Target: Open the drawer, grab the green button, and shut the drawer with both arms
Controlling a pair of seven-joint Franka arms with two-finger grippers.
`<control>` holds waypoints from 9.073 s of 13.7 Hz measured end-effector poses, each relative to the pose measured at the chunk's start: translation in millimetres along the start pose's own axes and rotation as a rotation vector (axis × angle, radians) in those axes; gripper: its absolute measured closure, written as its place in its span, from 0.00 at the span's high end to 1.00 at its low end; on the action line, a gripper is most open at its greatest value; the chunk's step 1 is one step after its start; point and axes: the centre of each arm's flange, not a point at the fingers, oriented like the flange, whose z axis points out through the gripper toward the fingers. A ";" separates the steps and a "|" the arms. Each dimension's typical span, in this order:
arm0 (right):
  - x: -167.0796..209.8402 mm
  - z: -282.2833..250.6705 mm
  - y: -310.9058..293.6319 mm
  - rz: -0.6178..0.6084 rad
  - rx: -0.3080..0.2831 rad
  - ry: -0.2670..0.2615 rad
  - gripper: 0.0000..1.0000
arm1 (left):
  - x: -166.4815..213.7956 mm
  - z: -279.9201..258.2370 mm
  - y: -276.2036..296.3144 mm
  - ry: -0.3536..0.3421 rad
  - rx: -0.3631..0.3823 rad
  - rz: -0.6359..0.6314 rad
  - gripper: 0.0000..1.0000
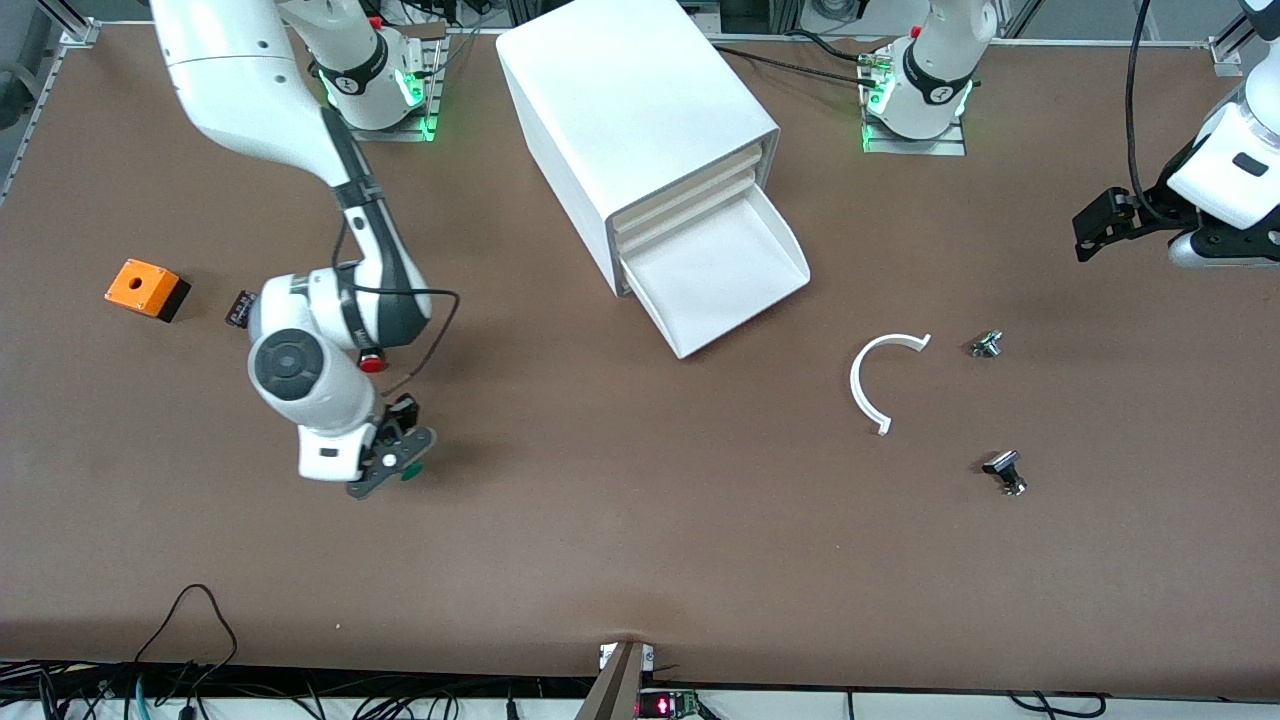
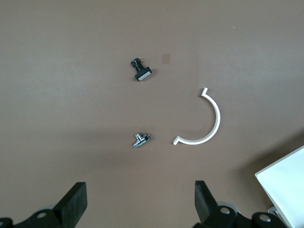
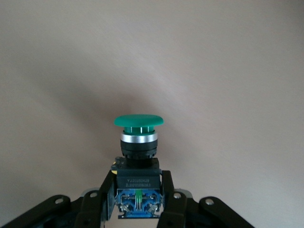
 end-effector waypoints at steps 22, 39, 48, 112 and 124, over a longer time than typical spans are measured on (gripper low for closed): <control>-133.6 79.4 32.5 -0.196 0.109 -0.016 0.66 | -6.2 -8.3 1.1 -0.003 0.004 -0.001 1.00; -60.4 -165.7 53.9 -0.141 0.191 0.074 1.00 | -3.7 14.5 17.9 -0.076 0.018 0.039 1.00; -91.9 -261.4 47.5 0.181 0.106 -0.008 1.00 | 19.1 124.2 121.3 -0.224 -0.050 -0.244 1.00; -240.5 -336.4 61.8 0.495 0.169 -0.116 1.00 | -0.4 41.8 2.5 -0.060 -0.046 0.014 1.00; -240.2 -336.6 61.9 0.495 0.167 -0.114 1.00 | 10.0 20.5 -50.5 -0.036 -0.019 -0.014 1.00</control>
